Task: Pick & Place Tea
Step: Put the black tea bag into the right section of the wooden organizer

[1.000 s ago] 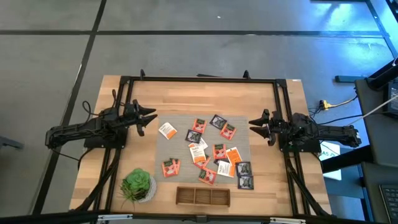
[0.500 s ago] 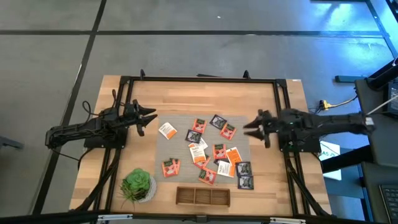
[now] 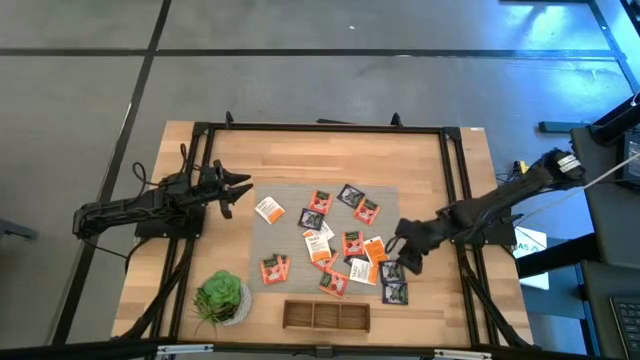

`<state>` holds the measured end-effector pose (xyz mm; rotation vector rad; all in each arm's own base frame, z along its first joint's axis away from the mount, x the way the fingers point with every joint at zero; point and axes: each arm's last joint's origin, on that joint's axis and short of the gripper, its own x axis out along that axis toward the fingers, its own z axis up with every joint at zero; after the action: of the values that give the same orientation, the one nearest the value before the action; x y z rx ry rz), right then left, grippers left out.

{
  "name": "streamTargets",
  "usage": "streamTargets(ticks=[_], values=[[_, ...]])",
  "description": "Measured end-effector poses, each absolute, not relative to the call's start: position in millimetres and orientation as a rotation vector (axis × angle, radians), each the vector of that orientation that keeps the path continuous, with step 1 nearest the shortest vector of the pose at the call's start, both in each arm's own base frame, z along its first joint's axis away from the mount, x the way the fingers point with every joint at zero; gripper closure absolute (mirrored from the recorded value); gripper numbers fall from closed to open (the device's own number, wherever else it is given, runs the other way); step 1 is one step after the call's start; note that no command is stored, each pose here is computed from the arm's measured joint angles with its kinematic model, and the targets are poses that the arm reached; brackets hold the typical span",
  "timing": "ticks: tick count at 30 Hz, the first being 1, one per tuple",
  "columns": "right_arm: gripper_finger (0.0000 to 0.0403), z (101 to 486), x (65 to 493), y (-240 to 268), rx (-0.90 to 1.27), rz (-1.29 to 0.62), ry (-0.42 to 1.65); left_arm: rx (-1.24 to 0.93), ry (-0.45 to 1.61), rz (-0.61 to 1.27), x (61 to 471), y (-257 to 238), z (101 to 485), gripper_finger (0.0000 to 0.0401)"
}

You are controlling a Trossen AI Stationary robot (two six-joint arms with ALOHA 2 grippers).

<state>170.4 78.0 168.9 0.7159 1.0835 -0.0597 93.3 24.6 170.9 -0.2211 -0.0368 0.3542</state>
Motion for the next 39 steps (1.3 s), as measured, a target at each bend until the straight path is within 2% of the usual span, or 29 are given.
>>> streamTargets(ticks=[7,12,30,39], values=[[0.0236,148.6,174.3,83.0,0.787,-0.245,1.161,-0.221,-0.037,0.353,93.3,24.6,171.0,0.0258],[0.0236,137.4,176.9,84.2,0.78,-0.297,1.206,-0.221,-0.037,0.353,93.3,24.5,171.0,0.0258],[0.0236,133.4,176.6,88.4,0.78,-0.194,1.299,-0.22,-0.037,0.352,93.3,24.5,171.0,0.0258],[0.0236,135.6,180.9,90.7,0.8,-0.148,1.261,-0.22,-0.037,0.352,93.3,24.5,171.0,0.0258]])
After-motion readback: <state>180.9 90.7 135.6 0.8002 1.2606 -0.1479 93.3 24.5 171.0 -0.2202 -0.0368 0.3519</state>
